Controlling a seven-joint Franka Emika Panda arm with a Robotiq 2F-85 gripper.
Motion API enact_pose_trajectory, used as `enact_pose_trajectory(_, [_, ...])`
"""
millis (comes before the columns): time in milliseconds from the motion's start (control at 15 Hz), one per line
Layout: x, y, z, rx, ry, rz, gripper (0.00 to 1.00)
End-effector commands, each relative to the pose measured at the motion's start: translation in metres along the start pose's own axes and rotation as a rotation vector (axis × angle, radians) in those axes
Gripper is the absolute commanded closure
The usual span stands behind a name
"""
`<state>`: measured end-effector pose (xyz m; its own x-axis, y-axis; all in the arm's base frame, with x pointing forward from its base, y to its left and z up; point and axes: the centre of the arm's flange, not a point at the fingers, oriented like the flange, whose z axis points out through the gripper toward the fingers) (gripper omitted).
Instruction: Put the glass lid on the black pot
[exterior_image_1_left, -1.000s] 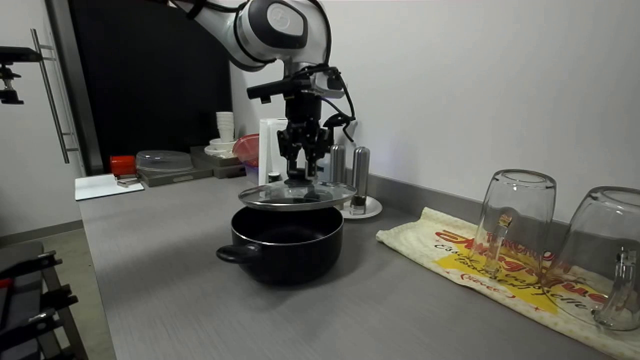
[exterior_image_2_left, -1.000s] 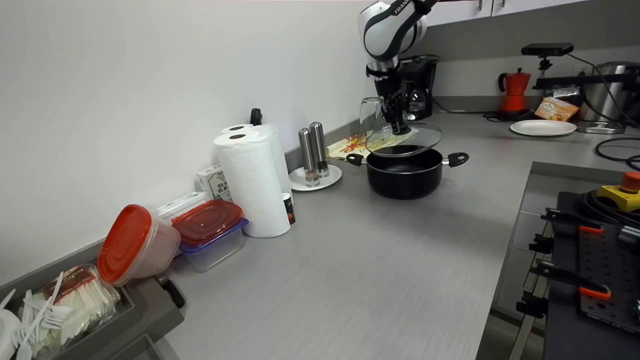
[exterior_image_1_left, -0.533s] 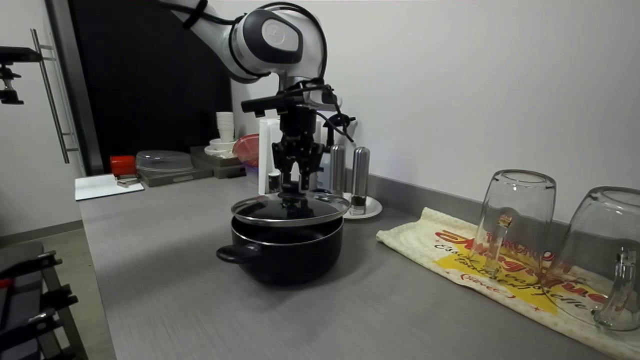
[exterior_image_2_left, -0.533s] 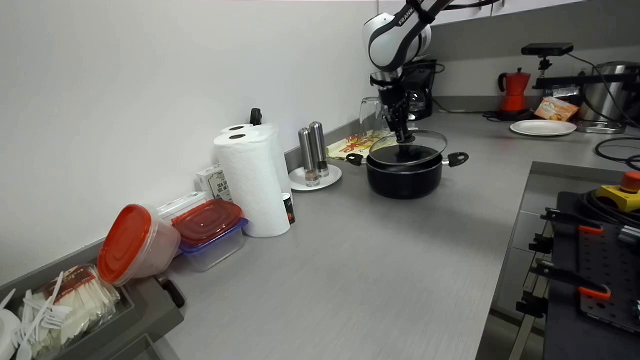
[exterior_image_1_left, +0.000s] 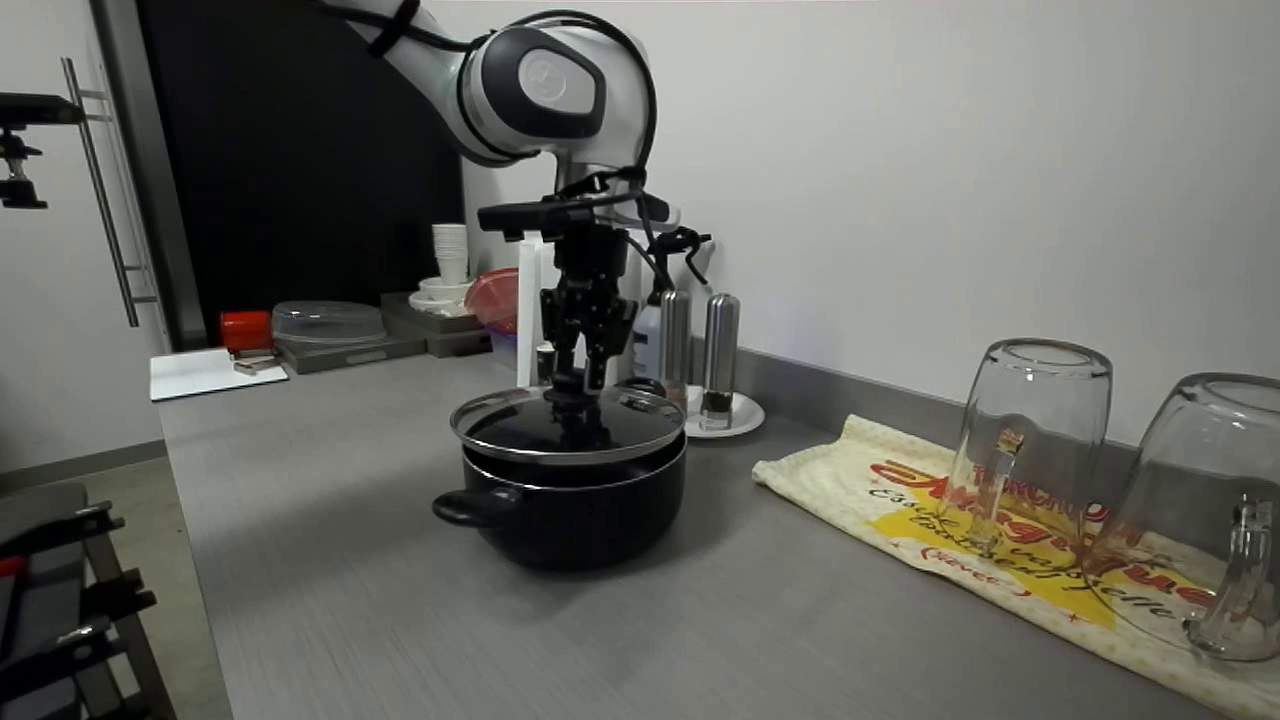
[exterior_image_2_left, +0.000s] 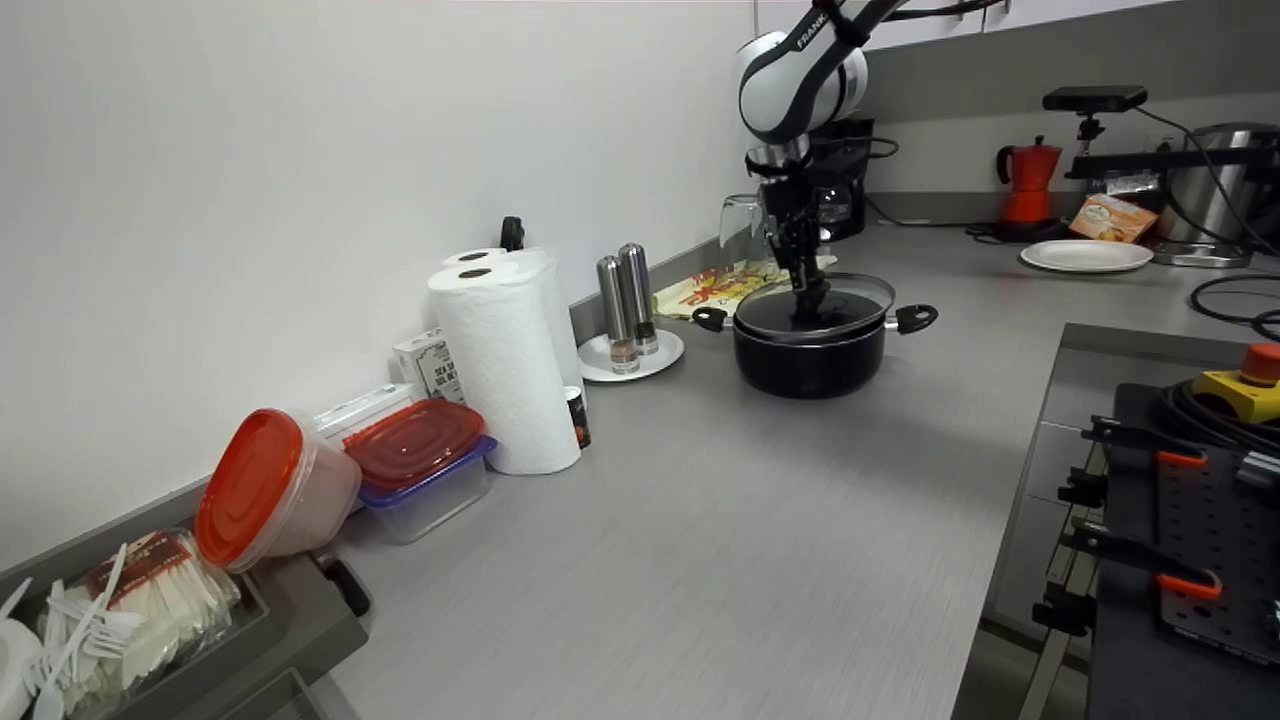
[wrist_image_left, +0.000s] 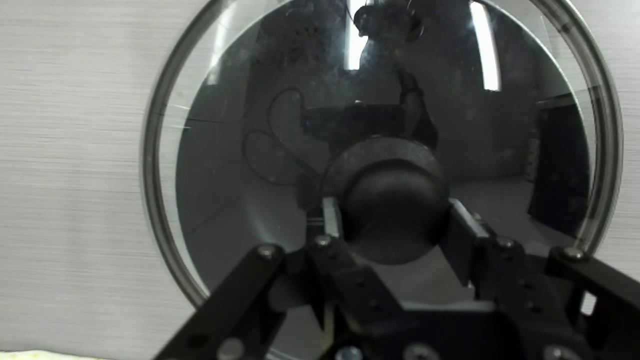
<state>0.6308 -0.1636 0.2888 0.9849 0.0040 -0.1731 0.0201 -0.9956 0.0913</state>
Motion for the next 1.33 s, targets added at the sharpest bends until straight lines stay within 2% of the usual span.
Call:
enact_pose_trajectory(0, [-0.007, -0.003, -0.010, 0.027, 0.039, 0.034, 0.75])
enact_pose_trajectory(467, [-0.002, -0.005, -0.007, 0.005, 0.098, 0.060, 0.75])
enact_pose_trajectory(1267, [-0.004, -0.005, 0.008, 0.070, 0.064, 0.066, 0.75])
